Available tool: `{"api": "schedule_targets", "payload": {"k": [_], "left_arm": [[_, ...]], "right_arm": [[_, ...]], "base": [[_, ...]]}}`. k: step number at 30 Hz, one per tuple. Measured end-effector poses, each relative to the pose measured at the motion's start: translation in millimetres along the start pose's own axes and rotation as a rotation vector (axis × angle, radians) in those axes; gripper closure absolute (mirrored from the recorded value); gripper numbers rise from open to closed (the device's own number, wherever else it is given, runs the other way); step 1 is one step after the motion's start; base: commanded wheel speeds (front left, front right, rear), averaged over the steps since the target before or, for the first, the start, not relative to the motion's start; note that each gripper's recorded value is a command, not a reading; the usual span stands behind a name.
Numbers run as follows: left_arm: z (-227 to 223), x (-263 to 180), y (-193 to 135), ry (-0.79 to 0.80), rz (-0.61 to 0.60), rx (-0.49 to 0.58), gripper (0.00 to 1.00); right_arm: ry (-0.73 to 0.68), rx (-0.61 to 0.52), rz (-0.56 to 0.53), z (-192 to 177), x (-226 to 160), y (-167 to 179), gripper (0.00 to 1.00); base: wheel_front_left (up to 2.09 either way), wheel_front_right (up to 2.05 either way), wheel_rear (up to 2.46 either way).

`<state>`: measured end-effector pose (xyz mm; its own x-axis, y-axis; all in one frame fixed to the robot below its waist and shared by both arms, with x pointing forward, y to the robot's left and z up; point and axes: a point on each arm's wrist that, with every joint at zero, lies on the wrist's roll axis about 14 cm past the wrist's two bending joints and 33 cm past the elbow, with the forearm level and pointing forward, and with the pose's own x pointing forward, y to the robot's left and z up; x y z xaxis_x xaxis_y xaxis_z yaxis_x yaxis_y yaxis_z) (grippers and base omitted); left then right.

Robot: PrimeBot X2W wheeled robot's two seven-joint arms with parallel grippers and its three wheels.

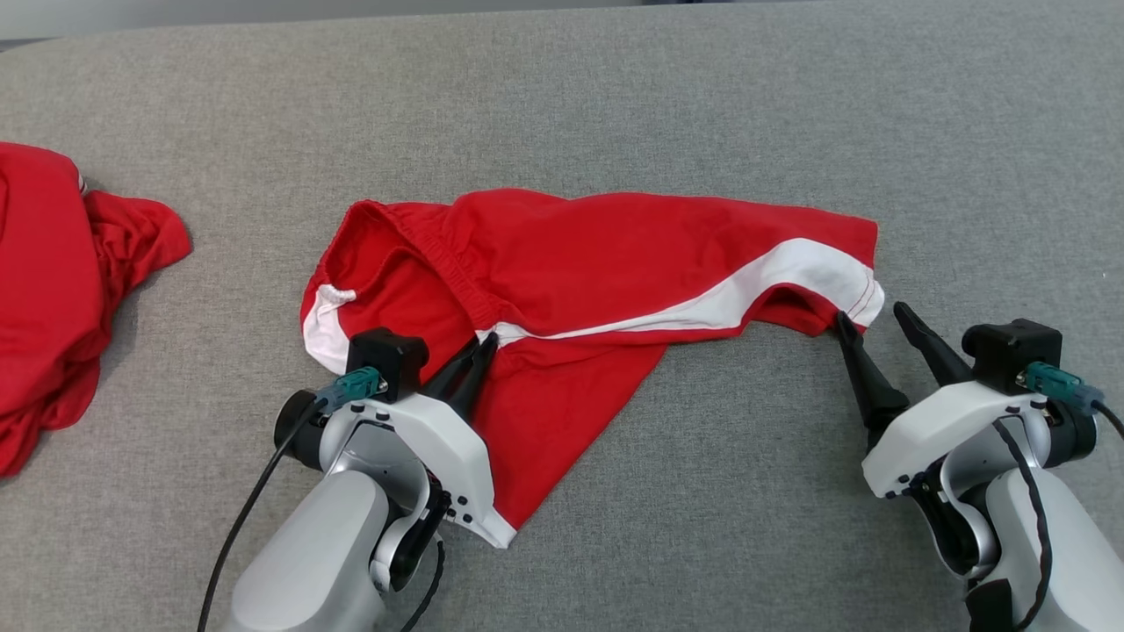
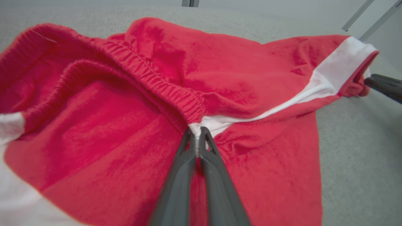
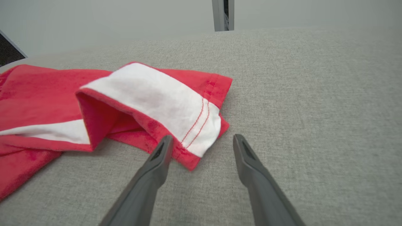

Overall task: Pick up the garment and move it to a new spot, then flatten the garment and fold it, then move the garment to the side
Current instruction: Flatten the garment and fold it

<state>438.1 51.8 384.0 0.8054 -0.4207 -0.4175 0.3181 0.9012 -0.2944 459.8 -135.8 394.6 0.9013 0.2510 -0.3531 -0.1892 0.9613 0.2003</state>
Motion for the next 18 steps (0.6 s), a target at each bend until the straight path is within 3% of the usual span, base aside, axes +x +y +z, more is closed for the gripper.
{"api": "schedule_targets", "payload": {"k": [2,3,12,18], "left_arm": [[0,1,1,-0.002,0.001,0.001,1.0],[0,1,1,-0.001,0.002,0.001,1.0],[9,3,7,-0.047,0.016,0.019,1.0],[51,1,9,-0.194,0.022,0.069,1.0]], "right_arm": [[0.007,0.003,0.007,-1,3,1,0.85],[0.011,0.011,0.014,-2,4,3,1.0],[-0.074,0.004,0.028,19,8,1,1.0],[-0.217,-0.03,0.027,61,3,-2,1.0]], "base": [[0.0,0.0,0.0],[0.0,0.0,0.0],[0.0,0.0,0.0],[0.0,0.0,0.0]]}}
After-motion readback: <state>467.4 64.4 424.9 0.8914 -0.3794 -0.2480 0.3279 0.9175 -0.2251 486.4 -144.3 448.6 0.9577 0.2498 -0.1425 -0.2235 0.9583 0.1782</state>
